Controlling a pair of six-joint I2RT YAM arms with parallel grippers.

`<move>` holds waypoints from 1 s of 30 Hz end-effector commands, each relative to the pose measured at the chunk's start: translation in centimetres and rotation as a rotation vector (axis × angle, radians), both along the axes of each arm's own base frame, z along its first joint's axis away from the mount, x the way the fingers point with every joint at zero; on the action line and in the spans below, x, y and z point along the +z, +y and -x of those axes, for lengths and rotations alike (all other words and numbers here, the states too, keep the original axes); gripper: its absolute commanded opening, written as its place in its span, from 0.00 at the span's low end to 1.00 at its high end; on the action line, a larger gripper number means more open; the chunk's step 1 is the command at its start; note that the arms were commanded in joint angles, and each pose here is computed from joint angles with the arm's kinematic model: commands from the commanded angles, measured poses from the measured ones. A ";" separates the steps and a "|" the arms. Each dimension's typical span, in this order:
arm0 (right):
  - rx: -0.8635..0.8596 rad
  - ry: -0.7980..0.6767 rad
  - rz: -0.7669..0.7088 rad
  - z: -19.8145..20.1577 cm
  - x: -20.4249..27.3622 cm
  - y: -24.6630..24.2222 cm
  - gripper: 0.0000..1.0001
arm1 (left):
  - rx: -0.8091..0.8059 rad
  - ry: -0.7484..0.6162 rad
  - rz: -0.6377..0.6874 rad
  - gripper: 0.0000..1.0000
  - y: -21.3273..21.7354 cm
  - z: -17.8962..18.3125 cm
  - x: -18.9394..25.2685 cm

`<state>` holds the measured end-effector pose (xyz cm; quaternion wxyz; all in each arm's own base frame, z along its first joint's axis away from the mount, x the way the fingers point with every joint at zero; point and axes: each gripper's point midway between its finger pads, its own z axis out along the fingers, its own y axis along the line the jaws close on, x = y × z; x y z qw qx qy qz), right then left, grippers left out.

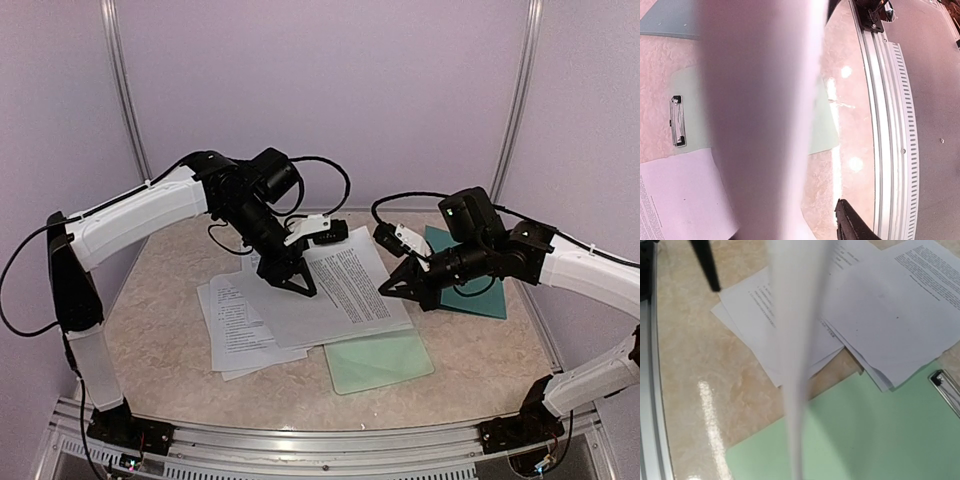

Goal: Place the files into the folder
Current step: Pass from the right arm to the left

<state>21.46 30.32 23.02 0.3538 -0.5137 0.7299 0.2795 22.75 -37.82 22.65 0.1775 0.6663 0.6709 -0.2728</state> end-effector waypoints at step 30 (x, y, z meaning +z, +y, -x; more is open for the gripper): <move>-0.479 0.154 -0.256 -9.5 0.3 -4.2 0.99 | 0.796 0.363 0.281 0.00 3.1 -5.2 6.9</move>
